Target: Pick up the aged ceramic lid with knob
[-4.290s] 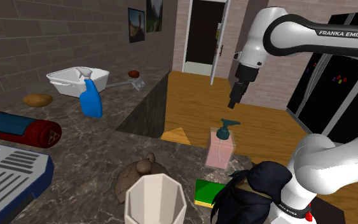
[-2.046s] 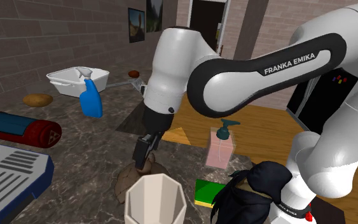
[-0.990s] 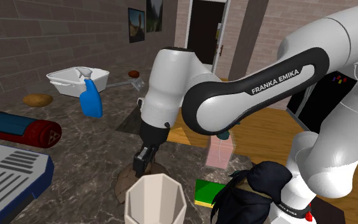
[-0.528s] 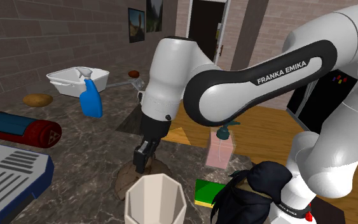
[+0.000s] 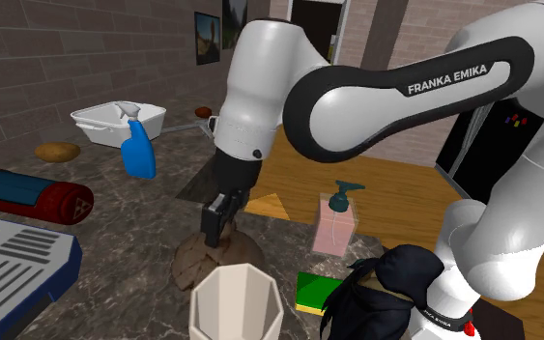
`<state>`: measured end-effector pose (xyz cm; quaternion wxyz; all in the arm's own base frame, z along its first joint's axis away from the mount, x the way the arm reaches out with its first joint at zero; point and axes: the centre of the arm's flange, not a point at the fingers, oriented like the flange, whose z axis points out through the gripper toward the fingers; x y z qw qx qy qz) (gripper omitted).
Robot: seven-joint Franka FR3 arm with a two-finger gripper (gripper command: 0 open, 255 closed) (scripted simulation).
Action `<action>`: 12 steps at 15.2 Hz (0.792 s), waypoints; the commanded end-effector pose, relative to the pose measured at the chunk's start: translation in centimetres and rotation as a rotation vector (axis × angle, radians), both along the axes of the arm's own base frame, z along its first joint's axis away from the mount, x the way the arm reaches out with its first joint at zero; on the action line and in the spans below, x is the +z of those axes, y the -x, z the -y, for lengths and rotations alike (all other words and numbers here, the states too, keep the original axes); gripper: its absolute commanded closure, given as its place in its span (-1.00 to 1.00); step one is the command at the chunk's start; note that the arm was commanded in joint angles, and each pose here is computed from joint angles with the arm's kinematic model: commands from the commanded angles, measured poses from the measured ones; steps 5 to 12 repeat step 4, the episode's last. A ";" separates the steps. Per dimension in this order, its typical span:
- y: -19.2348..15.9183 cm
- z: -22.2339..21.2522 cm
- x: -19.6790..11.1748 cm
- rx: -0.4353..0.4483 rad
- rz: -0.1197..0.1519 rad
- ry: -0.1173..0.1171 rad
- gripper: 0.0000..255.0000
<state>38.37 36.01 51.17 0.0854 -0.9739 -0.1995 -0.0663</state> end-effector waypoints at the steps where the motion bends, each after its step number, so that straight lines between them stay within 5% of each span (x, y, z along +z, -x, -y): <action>1: 0.0 0.0 1.3 0.000 0.000 0.000 1.00; 12: 0.0 0.0 1.9 0.000 0.000 0.000 1.00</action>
